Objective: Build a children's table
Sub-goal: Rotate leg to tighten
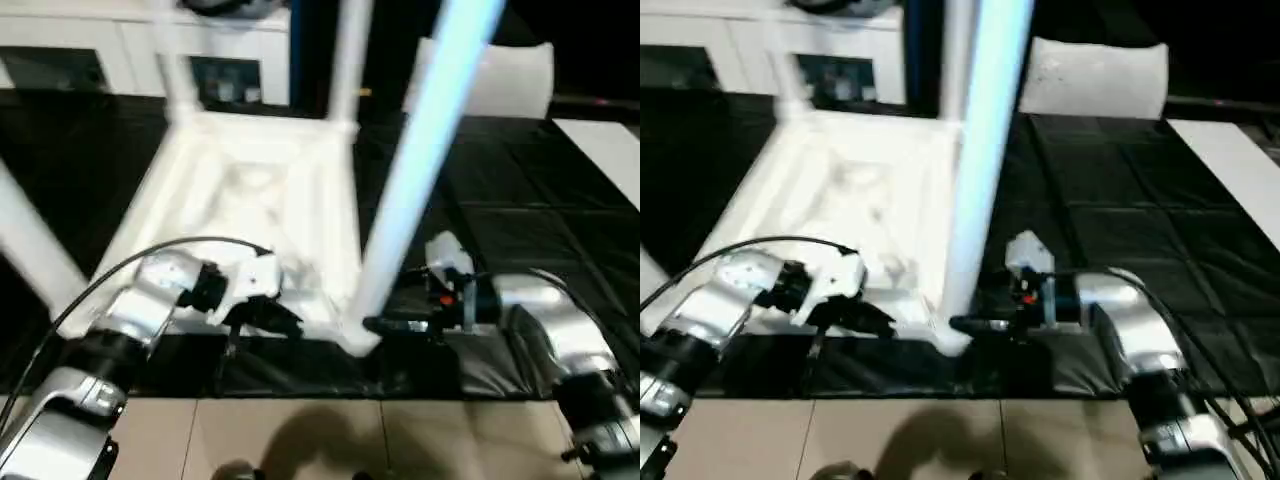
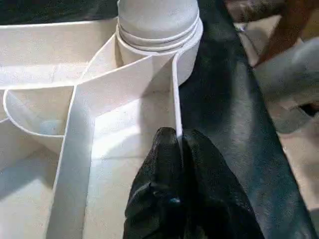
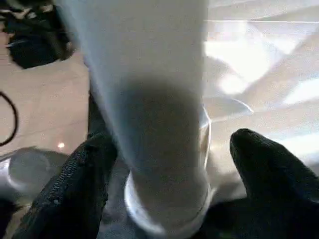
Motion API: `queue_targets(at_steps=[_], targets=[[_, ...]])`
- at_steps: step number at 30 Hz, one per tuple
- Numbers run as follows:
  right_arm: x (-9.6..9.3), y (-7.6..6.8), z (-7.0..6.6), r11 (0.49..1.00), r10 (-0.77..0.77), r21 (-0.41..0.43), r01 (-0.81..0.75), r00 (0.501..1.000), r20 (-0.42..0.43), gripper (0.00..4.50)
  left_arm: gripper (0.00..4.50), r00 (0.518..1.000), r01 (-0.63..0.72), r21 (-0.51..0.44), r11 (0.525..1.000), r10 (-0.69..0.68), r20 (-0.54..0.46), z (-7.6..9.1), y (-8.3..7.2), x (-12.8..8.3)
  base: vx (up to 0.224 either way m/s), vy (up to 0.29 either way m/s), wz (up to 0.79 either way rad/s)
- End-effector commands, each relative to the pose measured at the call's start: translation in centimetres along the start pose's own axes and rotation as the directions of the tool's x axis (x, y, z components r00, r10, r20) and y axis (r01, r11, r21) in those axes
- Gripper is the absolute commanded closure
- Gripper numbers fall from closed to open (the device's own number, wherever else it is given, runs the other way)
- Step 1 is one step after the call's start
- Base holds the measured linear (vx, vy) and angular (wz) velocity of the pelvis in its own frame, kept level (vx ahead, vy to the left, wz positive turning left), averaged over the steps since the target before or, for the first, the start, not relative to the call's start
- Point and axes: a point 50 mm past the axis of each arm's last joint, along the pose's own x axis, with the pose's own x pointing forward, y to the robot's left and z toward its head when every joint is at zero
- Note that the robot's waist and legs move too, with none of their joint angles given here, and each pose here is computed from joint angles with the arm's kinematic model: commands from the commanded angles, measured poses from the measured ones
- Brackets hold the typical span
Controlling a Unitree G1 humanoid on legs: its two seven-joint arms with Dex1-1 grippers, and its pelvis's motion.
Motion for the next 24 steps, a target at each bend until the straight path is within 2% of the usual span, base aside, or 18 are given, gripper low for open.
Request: queue_targets(at_steps=[1,9,10,12,17,23,24], targets=[[-0.02,-0.07,0.02,1.000,0.025,-0.008,-0.025,1.000,-0.019,0.87,4.50,0.995,0.094,0.064,0.994,-0.092,-0.029,0.80,-0.14,0.82,0.000,0.000,0.00],[0.45,-0.27,0.20,0.990,0.139,0.001,-0.139,0.989,-0.056,1.61,4.50,0.991,0.128,0.079,0.989,-0.125,-0.047,0.66,0.09,0.70,0.000,0.000,0.00],[0.45,-0.28,0.19,0.990,0.141,0.001,-0.141,0.988,-0.056,1.61,4.50,0.991,0.128,0.079,0.989,-0.125,-0.047,0.65,0.10,0.69,0.000,0.000,0.00],[0.47,-0.31,0.17,0.988,0.157,0.002,-0.158,0.986,-0.062,1.92,4.50,0.991,0.129,0.078,0.989,-0.125,-0.052,0.56,0.17,0.57,0.000,0.000,0.00],[0.48,-0.36,0.13,0.985,0.171,0.004,-0.171,0.983,-0.065,2.34,4.50,0.991,0.126,0.075,0.989,-0.122,-0.055,0.46,0.27,0.46,0.000,0.000,0.00],[0.67,-0.13,-0.13,0.983,0.182,0.016,-0.181,0.982,-0.056,2.49,4.50,0.996,0.086,0.043,0.995,-0.085,-0.029,0.40,0.49,0.38,0.000,0.000,0.00],[0.80,0.22,-0.21,0.983,0.179,0.036,-0.178,0.983,-0.030,2.49,4.50,0.999,0.042,0.008,0.999,-0.042,0.003,0.58,0.78,0.48,0.000,0.000,0.00]])
